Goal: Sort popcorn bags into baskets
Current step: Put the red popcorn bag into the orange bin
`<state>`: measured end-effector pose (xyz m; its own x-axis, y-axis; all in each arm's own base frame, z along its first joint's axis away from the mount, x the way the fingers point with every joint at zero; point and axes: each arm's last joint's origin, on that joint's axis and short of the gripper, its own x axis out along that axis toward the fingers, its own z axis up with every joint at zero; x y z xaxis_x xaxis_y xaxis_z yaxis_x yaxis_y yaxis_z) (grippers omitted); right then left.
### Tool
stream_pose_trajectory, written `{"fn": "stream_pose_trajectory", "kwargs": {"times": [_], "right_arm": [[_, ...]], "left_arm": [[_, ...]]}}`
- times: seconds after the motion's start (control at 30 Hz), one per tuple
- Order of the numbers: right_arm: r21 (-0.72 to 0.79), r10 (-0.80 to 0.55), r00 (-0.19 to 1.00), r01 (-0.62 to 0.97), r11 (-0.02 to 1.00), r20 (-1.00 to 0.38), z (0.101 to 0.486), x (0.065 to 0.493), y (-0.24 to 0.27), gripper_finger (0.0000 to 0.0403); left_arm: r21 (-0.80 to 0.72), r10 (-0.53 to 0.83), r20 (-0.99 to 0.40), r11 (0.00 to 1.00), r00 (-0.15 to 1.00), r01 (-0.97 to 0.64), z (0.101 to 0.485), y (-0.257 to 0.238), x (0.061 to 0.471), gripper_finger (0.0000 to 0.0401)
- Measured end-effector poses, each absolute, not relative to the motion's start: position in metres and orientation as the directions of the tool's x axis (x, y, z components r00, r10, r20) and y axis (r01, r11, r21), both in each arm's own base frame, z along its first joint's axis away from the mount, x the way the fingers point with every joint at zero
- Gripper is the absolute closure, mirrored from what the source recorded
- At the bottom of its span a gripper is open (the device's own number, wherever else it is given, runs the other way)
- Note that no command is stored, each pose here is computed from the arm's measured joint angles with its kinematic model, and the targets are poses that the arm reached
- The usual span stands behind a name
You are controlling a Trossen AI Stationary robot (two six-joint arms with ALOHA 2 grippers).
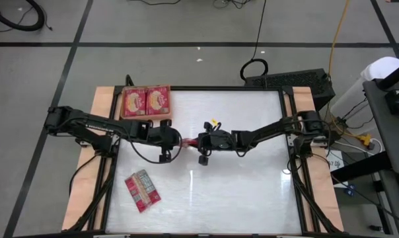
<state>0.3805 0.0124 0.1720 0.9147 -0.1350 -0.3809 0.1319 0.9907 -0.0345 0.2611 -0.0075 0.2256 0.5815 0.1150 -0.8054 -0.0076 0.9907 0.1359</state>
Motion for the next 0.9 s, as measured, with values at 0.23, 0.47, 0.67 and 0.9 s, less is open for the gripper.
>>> {"fn": "stream_pose_trajectory", "kwargs": {"times": [0.23,0.47,0.67,0.9], "right_arm": [[-0.053,-0.14,0.889,0.131,0.99,-0.436,0.181,0.372,0.012,0.038],[-0.061,-0.188,0.876,0.18,0.982,-0.444,0.198,0.343,0.012,0.0392],[-0.006,-0.262,0.95,0.264,0.964,-0.168,0.213,0.313,0.008,0.0392],[0.026,-0.268,0.954,0.267,0.963,0.131,0.218,0.297,0.005,0.0393]], "left_arm": [[0.187,0.204,-0.845,0.979,0.494,-0.085,0.223,-0.005,0.25,0.0324],[0.237,0.295,-0.779,0.955,0.554,-0.176,0.242,-0.007,0.231,0.0295],[0.2,0.317,-0.569,0.948,0.759,-0.246,0.245,-0.007,0.22,0.0293],[0.085,0.31,-0.263,0.951,0.914,-0.299,0.224,-0.006,0.217,0.0293]]}}
